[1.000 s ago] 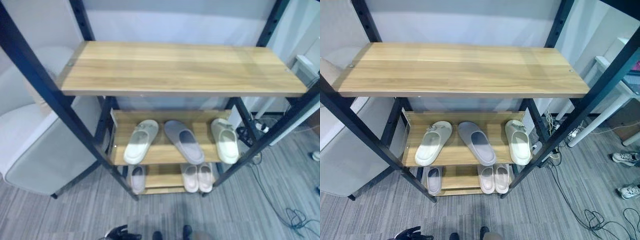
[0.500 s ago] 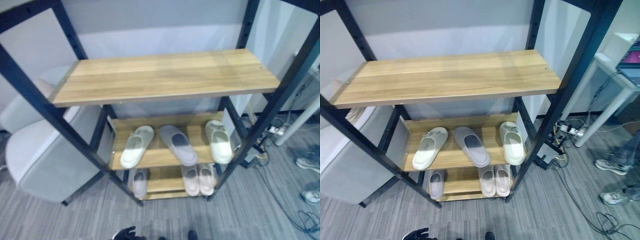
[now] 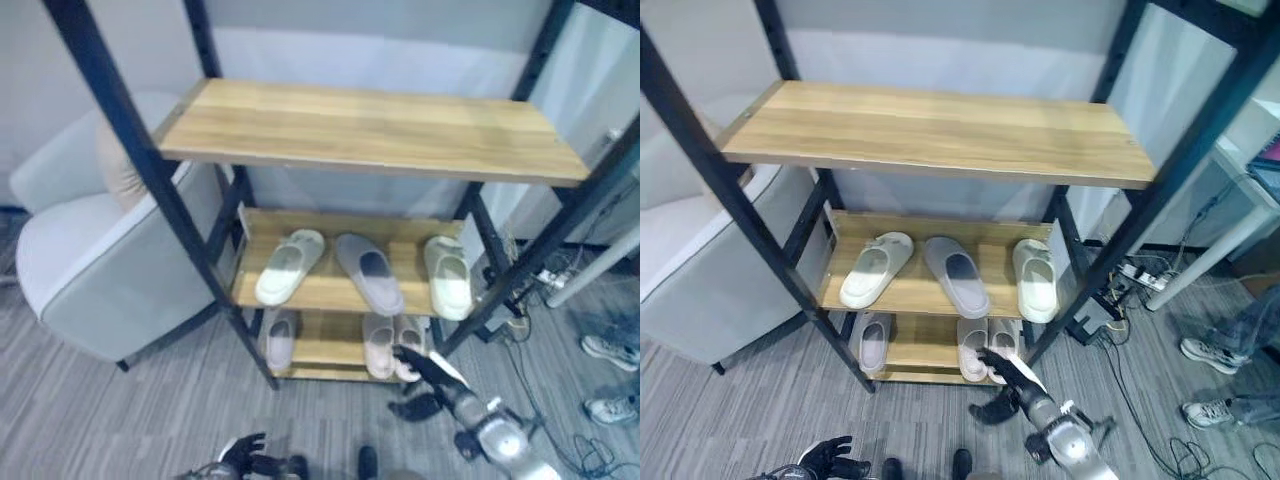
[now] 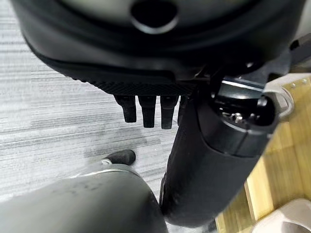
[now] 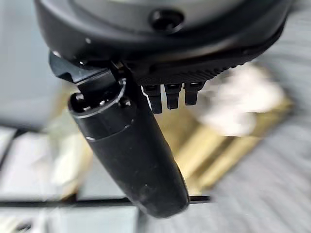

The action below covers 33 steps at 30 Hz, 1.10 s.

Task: Arrange the slippers neatly on the shoe rack.

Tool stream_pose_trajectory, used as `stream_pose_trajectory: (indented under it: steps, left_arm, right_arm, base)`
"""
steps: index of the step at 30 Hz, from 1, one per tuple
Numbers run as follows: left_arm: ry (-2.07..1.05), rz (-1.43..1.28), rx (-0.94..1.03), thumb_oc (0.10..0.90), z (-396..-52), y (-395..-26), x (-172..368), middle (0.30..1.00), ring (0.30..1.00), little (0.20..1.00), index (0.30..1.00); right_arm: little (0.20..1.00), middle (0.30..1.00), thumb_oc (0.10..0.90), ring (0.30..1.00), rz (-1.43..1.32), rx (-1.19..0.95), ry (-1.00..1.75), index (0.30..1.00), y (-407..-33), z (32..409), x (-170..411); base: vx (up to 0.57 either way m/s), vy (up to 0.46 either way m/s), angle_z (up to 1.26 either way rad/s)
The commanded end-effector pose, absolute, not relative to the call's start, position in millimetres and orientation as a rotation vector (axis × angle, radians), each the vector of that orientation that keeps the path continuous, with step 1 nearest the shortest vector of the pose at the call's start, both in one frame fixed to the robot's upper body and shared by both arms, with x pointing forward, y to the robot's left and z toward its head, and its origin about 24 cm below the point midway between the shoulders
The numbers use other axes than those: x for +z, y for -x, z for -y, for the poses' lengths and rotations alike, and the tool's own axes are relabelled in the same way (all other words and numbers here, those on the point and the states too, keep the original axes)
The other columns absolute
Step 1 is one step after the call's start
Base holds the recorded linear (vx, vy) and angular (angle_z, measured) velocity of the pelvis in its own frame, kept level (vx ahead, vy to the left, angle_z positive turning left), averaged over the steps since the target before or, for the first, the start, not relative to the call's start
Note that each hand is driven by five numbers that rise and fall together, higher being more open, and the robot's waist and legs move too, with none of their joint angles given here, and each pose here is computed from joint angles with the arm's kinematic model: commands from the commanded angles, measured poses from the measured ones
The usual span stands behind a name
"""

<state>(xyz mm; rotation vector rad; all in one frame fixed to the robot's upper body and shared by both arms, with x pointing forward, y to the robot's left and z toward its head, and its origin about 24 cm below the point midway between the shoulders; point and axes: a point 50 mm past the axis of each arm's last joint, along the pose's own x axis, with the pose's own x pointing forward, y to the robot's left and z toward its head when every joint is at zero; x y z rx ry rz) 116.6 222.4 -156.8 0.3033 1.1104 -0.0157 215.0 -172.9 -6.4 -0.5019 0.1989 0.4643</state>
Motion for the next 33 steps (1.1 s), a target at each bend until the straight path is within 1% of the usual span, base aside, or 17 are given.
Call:
stream_pose_trajectory:
  steps: [1,3,4,5,6,7,8,9,12,13,16,18,21,22,23,29,33]
  left_arm:
    - [-0.342,-1.21,-0.121,0.8,-200,-88,-169,0.9,0.9,0.9,0.9]
    - [-0.346,-1.215,-0.121,0.8,-202,-86,-169,0.9,0.9,0.9,0.9]
    - [-0.357,-1.213,-0.098,0.8,-212,-85,-167,0.9,0.9,0.9,0.9]
    - [-0.357,-1.212,-0.097,0.8,-212,-85,-167,0.9,0.9,0.9,0.9]
    - [-0.367,-1.217,-0.085,0.8,-217,-83,-167,0.9,0.9,0.9,0.9]
    - [-0.368,-1.217,-0.085,0.8,-217,-83,-167,0.9,0.9,0.9,0.9]
    - [-0.369,-1.23,-0.074,0.8,-221,-80,-167,0.9,0.9,0.9,0.9]
    - [-0.369,-1.23,-0.074,0.8,-221,-80,-167,0.9,0.9,0.9,0.9]
    - [-0.371,-1.245,-0.038,0.8,-231,-76,-166,0.9,0.9,0.9,0.9]
    - [-0.379,-1.262,-0.036,0.8,-233,-71,-166,0.9,0.9,0.9,0.9]
    - [-0.393,-1.28,-0.05,0.8,-233,-63,-167,0.9,0.9,0.9,0.9]
    - [-0.393,-1.279,-0.051,0.8,-233,-63,-167,0.9,0.9,0.9,0.9]
    - [-0.402,-1.259,-0.061,0.8,-233,-66,-166,0.9,0.9,0.9,0.9]
    - [-0.402,-1.258,-0.062,0.8,-233,-67,-166,0.9,0.9,0.9,0.9]
    - [-0.409,-1.229,-0.072,0.8,-231,-73,-165,0.9,0.9,0.9,0.9]
    - [-0.4,-1.178,-0.055,0.8,-230,-88,-162,0.9,0.9,0.9,0.9]
    - [-0.401,-1.178,-0.037,0.8,-231,-89,-162,0.9,0.9,0.9,0.9]
  right_arm:
    - [0.9,0.9,0.8,0.9,0.095,0.458,0.587,0.9,-234,173,49]
    - [0.9,0.9,0.8,0.9,0.133,0.45,0.627,0.9,-235,174,57]
    - [0.9,0.9,0.8,0.9,0.238,0.382,0.736,0.9,-247,181,81]
    - [0.9,0.9,0.8,0.9,0.239,0.381,0.736,0.9,-247,181,81]
    - [0.9,0.9,0.8,0.9,0.302,0.323,0.735,0.9,-255,184,96]
    - [0.9,0.9,0.8,0.9,0.302,0.323,0.735,0.9,-255,184,96]
    - [0.9,0.9,0.8,0.9,0.369,0.272,0.723,0.9,-263,185,112]
    - [0.9,0.9,0.8,0.9,0.369,0.272,0.723,0.9,-263,185,112]
    - [0.9,0.9,0.8,0.9,0.475,0.196,0.742,0.9,-271,187,137]
    - [0.9,0.9,0.8,0.9,0.53,0.123,0.749,0.9,-278,192,152]
    - [0.9,0.9,0.8,0.9,0.55,0.017,0.74,0.9,-287,204,161]
    - [0.9,0.9,0.8,0.9,0.54,-0.007,0.747,0.9,-290,208,160]
    - [0.9,0.9,0.8,0.9,0.527,-0.094,0.824,0.9,-302,224,168]
    - [0.9,0.9,0.8,0.9,0.528,-0.095,0.824,0.9,-302,224,168]
    - [0.9,0.9,0.8,0.9,0.523,-0.145,0.84,0.9,-309,232,172]
    - [0.9,0.9,0.8,0.9,0.545,-0.214,0.835,0.9,-320,241,189]
    - [0.9,0.9,0.8,0.9,0.471,-0.183,0.787,0.9,-323,242,173]
  base:
    - [0.09,0.221,0.09]
    - [0.07,0.145,-0.02]
    - [0.05,0.137,-0.02]
    - [0.08,0.217,0.01]
    - [0.02,0.083,0.02]
    - [0.05,0.159,0.02]
    - [0.03,0.078,0.01]
    - [0.04,0.101,-0.02]
    - [0.04,0.077,0.02]
    - [0.06,0.099,0.13]
    - [0.04,0.086,0.15]
    - [0.02,0.026,0.06]
    - [0.01,0.028,0.12]
    - [-0.02,0.037,0.17]
    - [-0.03,0.017,0.12]
    - [-0.05,0.024,0.03]
    - [0.0,0.008,0.03]
